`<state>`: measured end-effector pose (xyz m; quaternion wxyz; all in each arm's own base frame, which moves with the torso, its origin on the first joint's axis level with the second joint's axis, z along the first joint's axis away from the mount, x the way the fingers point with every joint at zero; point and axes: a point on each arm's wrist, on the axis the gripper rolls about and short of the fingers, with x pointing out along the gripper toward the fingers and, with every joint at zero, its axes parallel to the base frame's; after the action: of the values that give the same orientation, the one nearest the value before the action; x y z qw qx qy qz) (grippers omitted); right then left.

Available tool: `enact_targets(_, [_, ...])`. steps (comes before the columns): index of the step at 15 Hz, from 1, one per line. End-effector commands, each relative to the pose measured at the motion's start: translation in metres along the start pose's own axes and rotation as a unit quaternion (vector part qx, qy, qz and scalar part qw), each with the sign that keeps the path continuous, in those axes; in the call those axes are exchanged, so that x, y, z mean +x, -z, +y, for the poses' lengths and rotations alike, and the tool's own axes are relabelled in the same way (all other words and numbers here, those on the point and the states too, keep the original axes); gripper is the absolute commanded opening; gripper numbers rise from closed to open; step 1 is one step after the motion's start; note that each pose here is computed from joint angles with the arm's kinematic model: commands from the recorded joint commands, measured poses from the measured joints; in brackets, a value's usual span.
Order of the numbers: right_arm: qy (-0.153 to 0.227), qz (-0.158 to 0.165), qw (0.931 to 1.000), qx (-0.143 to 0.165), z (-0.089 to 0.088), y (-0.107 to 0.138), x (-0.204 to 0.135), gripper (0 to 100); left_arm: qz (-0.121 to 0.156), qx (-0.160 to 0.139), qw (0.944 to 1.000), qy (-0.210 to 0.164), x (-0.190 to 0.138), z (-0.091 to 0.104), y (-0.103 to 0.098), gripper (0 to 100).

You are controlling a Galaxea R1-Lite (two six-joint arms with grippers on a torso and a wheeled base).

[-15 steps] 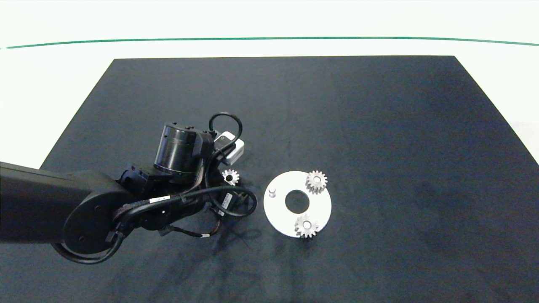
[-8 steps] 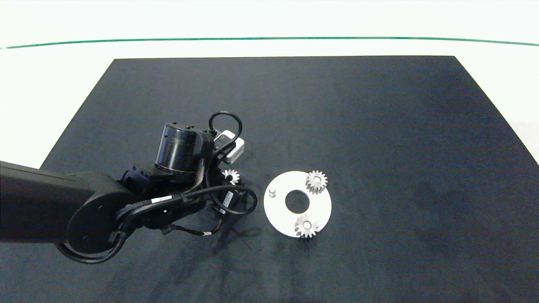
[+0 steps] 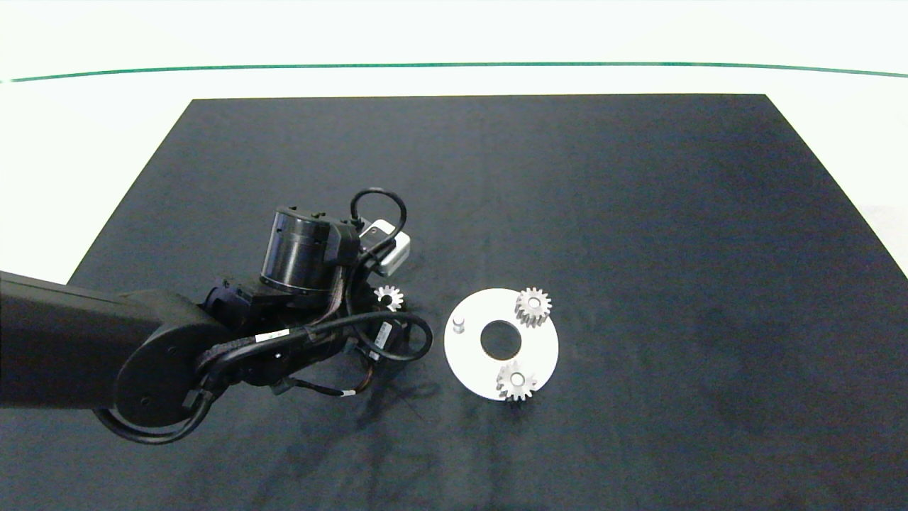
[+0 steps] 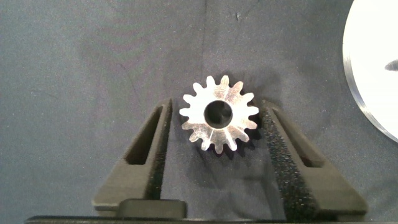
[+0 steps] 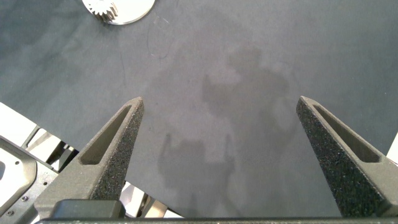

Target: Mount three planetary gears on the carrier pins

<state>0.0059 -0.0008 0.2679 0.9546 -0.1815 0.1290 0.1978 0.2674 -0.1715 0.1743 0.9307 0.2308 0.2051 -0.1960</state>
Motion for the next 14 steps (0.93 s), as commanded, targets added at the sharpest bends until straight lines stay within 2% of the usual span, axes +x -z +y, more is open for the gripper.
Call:
enact_targets(1, [0.0, 0.002, 1.0, -0.001, 0.0001, 0.0002, 0.0004, 100, 0.0, 0.001, 1.0, -0.001, 0.0003, -0.0002, 0.0001, 48])
enact_targets(14, [-0.001, 0.003, 1.0, -0.001, 0.0002, 0.0005, 0.0006, 100, 0.003, 0.0, 1.0, 0.001, -0.0003, 0.0016, 0.0029, 22])
